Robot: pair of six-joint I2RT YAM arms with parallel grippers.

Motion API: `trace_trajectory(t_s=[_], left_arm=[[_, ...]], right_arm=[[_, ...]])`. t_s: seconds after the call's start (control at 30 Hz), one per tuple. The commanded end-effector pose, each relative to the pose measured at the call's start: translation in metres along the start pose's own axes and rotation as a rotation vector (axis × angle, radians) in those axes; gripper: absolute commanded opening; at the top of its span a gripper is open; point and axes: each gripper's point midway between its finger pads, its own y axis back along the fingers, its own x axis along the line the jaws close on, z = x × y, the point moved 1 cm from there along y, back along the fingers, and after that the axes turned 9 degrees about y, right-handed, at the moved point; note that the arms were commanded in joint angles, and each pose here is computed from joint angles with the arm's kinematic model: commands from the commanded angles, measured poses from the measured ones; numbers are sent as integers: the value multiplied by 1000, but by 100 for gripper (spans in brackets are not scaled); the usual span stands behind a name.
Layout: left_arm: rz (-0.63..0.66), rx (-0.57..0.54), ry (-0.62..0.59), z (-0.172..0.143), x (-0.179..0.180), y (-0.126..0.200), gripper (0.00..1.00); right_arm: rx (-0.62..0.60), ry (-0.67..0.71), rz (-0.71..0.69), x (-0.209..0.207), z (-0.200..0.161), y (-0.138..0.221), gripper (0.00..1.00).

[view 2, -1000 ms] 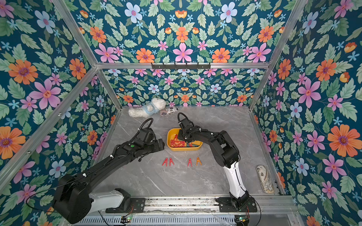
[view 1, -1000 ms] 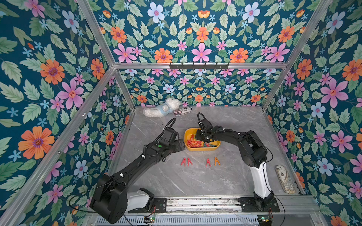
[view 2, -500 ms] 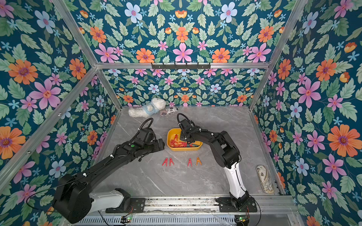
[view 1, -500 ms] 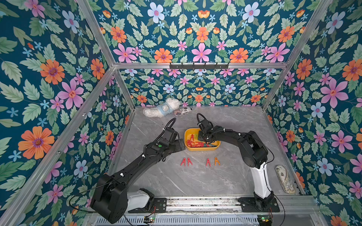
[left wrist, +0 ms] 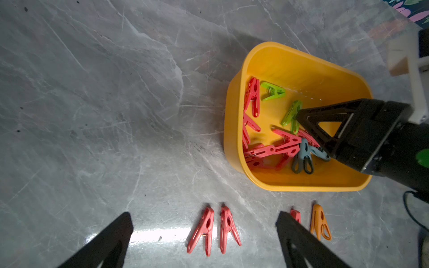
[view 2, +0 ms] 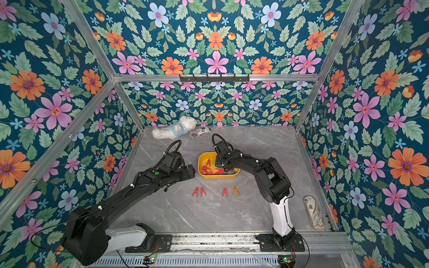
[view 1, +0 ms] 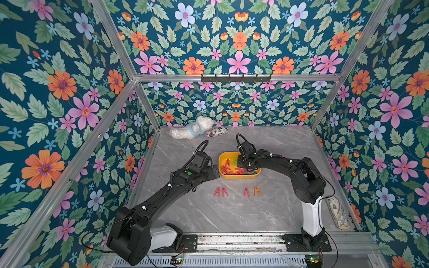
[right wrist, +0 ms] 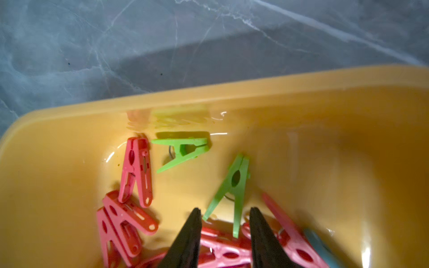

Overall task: Take the clothespins out of the storage box
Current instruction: Pick up the clothespin from the storage box.

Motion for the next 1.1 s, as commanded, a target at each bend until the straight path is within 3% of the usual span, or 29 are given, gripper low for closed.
trace_trajectory(t_s=[0.0, 0.37, 0.57, 0.83, 1.07], left_arm=[[-18, -14, -1, 4, -4, 1, 100], [-19, -17, -1, 4, -3, 2, 100], [-20, -16, 0, 4, -3, 3, 100], [-26, -17, 1, 4, -4, 3, 100], [-46, -18, -1, 6, -10, 3, 100]], right_arm=[[26, -17, -4, -3, -8, -1, 32], [59, -18, -19, -7, -17, -22, 27], [69, -29, -50, -13, -14, -29, 18], [47, -33, -45, -11, -6, -16, 3], [1, -52, -18, -5, 8, 12, 0]])
